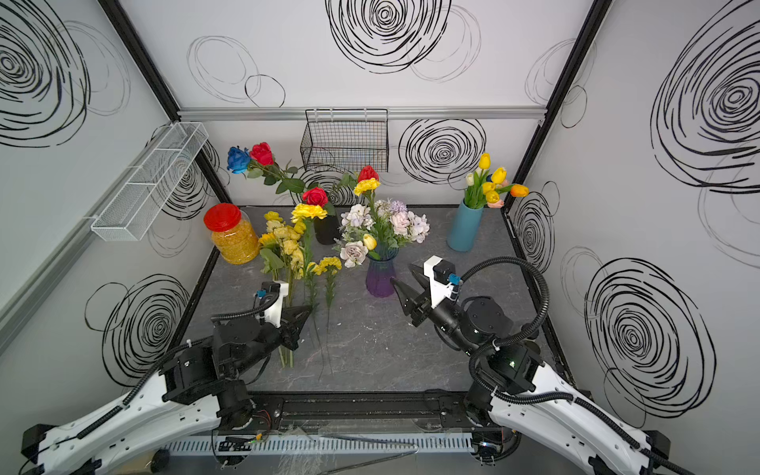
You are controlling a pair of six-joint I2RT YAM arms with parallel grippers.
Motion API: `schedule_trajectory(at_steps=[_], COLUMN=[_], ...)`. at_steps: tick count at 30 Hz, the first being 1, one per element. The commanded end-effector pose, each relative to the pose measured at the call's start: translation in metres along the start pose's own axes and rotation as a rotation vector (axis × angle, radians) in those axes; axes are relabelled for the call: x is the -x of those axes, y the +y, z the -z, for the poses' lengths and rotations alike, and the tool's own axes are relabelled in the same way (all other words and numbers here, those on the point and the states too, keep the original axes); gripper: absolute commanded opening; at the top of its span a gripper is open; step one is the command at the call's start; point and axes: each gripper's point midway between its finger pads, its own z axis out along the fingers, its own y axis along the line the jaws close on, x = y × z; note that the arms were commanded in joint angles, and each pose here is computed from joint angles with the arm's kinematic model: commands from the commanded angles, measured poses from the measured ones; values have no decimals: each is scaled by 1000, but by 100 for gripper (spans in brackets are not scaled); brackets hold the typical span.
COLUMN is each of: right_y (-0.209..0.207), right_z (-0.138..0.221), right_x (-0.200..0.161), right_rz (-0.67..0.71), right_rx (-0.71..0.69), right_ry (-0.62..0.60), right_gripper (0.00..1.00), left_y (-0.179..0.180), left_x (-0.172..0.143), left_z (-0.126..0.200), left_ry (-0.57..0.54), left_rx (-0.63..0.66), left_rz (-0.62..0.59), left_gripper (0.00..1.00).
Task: Pick out yellow flowers from the vase
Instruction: Place the flower at the center of the board.
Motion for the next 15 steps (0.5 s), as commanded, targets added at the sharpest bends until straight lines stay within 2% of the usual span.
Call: schedule_trajectory(at_steps=[1, 7, 11, 15], right_y=[-5, -5, -6, -7], right_z=[-2, -2, -2, -3], right_x=[7, 5, 3, 2], right_rz=[-3, -6, -10, -20], right_rx=[-26, -30, -31, -34], right_ry=[-32, -29, -22, -16], right_gripper=[55, 54, 54, 54], left_y=[13, 39, 50, 53], left_x=[-15, -52, -63, -72], left_z=[-5, -26, -39, -50], left_ry=[21, 117, 137, 181], left_rx=[-2, 37, 40, 36], left_rz=[168, 307, 400, 436], left_gripper=[0, 0, 0, 0])
